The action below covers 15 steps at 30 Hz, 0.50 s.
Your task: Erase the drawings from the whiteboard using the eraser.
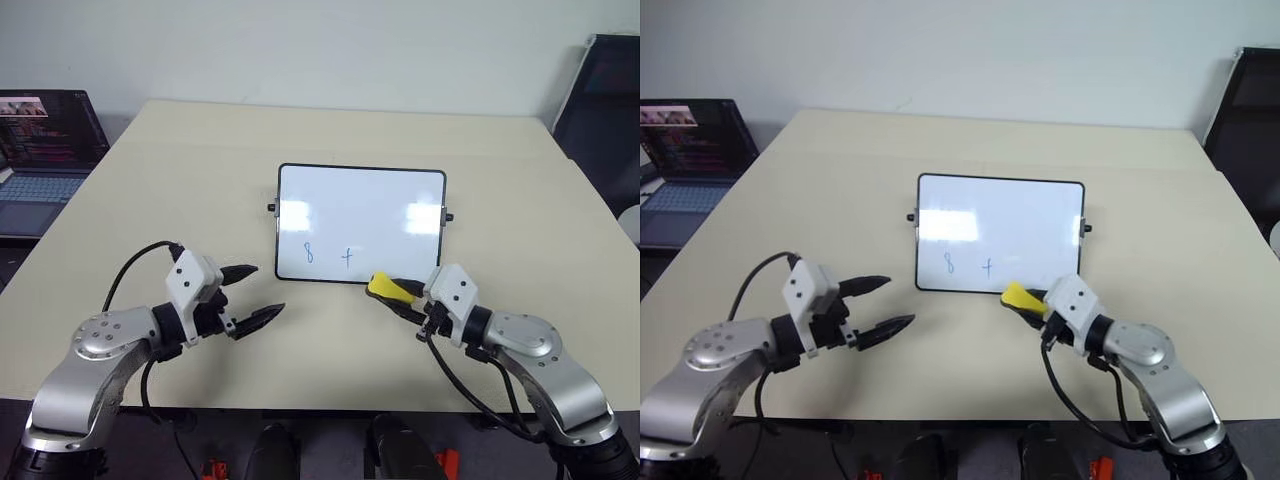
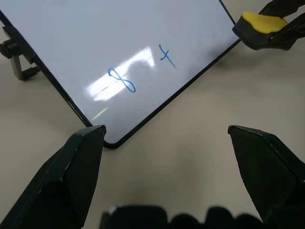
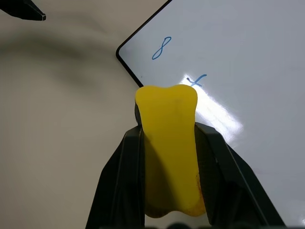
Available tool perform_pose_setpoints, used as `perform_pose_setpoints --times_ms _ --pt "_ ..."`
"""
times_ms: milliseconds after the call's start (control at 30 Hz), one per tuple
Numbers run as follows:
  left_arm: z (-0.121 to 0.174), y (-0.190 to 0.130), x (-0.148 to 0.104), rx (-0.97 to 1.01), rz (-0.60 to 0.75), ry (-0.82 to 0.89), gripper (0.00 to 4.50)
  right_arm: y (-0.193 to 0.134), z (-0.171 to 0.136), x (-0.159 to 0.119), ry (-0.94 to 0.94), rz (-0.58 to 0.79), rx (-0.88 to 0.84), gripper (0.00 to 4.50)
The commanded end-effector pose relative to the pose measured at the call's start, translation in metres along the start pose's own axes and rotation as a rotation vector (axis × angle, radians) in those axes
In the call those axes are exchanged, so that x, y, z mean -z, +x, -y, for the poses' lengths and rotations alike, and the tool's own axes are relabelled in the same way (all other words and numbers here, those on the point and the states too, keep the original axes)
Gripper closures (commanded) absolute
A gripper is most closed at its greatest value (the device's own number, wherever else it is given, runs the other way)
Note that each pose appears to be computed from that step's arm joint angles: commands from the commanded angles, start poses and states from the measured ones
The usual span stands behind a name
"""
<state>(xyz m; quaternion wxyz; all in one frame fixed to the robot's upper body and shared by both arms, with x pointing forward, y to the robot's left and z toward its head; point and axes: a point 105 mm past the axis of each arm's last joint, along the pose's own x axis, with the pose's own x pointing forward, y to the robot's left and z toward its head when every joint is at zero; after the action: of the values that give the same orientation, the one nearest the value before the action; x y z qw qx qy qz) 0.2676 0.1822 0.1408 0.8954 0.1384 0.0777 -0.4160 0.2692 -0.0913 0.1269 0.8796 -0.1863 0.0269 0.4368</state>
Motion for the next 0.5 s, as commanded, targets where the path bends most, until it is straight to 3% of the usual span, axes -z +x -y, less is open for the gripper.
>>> perform_pose_setpoints --times_ms 33,200,500 --pt "-0.003 0.002 -0.008 0.018 0.017 0.047 0.0 0.0 0.001 -0.017 -0.057 0.058 0.012 3.39" --pt "-0.009 0.007 -0.003 0.029 0.008 0.054 0.0 0.013 0.017 -0.027 -0.189 0.047 0.089 3.39" --pt "-0.007 0.011 0.002 0.091 -0.004 0.081 0.0 0.07 0.036 -0.045 -0.413 0.001 0.15 3.39"
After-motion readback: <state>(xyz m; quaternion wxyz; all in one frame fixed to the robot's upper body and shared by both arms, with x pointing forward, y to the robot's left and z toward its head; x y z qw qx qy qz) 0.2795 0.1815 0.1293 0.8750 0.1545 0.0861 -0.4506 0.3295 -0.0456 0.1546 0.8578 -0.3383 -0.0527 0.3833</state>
